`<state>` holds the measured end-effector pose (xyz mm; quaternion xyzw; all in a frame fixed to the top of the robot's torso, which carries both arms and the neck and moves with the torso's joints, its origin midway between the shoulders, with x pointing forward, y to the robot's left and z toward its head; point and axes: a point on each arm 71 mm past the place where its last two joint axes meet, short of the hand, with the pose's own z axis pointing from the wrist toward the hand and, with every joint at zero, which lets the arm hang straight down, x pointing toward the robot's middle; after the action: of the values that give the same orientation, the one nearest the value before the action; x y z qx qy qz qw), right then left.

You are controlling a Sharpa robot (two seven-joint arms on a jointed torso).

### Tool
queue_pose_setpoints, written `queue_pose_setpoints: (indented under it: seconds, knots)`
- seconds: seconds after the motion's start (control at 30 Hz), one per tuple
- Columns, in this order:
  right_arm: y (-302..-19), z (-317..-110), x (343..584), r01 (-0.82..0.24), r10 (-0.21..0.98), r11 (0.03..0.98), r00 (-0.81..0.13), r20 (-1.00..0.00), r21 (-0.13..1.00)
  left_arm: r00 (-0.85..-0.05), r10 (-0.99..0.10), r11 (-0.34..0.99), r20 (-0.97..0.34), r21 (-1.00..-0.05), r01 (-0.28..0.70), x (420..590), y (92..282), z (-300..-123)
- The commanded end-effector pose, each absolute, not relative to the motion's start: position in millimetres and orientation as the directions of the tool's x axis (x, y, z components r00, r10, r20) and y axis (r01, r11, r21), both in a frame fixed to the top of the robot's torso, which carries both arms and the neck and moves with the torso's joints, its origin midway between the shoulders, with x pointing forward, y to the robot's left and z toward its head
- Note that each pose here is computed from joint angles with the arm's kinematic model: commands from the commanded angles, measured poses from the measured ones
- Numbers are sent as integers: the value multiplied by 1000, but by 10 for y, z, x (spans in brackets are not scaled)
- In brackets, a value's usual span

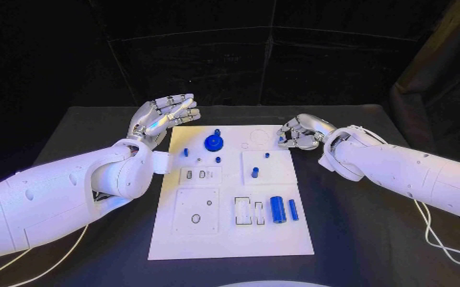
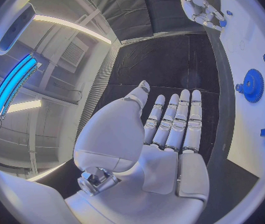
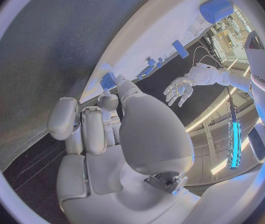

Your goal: Assemble the parts on the task board

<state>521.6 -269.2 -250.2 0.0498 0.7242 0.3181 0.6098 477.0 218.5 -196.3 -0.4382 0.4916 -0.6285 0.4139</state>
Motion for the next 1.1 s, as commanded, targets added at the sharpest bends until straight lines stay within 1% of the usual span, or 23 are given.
queue_pose_setpoints:
  seconds: [0.03, 0.3, 0.6, 0.87, 1.1]
  knots:
    - [-2683, -2442, 5206, -349, 472, 785, -199, -859, 513, -284, -948, -177, 143, -979, 98, 4769, 2178, -1946]
    - [-2624, -2375, 5130, -416, 472, 759, -179, -864, 501, -284, -948, -177, 143, -979, 97, 4770, 2182, -1947]
    - [-2657, -2343, 5074, -472, 403, 774, -147, -903, 422, -284, -948, -177, 143, -979, 97, 4770, 2185, -1947]
    - [-2712, -2350, 5029, -513, 258, 811, -115, -959, 280, -282, -949, -176, 143, -980, 96, 4770, 2194, -1948]
    - [-2694, -2358, 4977, -549, 127, 820, -95, -987, 158, -282, -949, -176, 142, -980, 96, 4772, 2195, -1950]
